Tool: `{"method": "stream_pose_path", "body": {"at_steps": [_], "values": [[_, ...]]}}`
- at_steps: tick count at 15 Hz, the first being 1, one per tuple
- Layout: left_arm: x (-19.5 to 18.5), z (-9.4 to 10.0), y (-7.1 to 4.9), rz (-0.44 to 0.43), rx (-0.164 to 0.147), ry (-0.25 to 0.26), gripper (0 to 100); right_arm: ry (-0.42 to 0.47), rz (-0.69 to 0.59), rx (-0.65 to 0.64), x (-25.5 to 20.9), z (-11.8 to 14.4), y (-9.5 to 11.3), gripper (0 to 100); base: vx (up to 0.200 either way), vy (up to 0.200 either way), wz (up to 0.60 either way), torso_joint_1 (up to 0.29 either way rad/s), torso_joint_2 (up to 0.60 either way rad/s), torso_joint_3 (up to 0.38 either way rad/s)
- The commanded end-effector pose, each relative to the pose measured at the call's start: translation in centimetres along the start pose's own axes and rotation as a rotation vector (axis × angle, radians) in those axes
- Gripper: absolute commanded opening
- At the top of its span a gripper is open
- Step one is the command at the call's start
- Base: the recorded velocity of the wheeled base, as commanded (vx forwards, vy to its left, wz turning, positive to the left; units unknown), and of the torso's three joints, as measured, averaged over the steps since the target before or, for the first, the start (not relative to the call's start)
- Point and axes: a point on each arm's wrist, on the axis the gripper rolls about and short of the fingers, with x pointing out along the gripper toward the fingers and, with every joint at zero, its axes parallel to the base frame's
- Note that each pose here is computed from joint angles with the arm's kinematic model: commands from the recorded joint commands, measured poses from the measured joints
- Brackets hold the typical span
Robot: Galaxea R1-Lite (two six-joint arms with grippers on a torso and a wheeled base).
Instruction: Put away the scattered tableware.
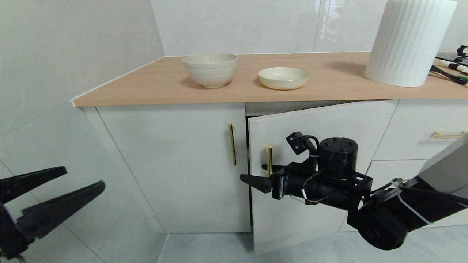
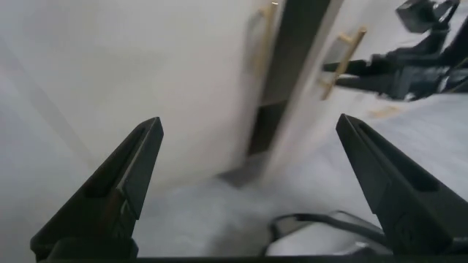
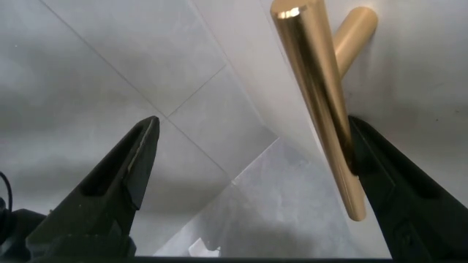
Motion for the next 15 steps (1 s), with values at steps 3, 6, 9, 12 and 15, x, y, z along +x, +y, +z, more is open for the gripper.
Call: {"method": "stream_pose_path", "body": {"at_steps": [3, 6, 9, 12, 15], "values": [[11.0, -1.1, 0.2, -0.137, -0.182, 0.201, 100, 0.023, 0.007, 0.006, 0.4, -0.7, 0.1, 100, 0.0, 0.0, 0.0, 0.0, 0.0, 0.0], [16.4, -3.8, 0.5, -0.149, -0.213, 0.258, 100, 0.009, 0.025, -0.007, -0.1, -1.0, 0.8, 100, 0.0, 0.0, 0.0, 0.0, 0.0, 0.0], [20.4, -6.5, -0.2, -0.189, -0.218, 0.3, 100, 0.004, 0.046, -0.015, -0.4, -1.7, 1.4, 100, 0.0, 0.0, 0.0, 0.0, 0.0, 0.0], [23.5, -8.7, -0.7, -0.222, -0.199, 0.26, 100, 0.015, 0.035, -0.009, -1.0, -2.4, 1.4, 100, 0.0, 0.0, 0.0, 0.0, 0.0, 0.0], [26.0, -9.7, -0.7, -0.242, -0.186, 0.203, 100, 0.004, 0.049, -0.016, -1.2, -2.7, 1.7, 100, 0.0, 0.0, 0.0, 0.0, 0.0, 0.0]]}}
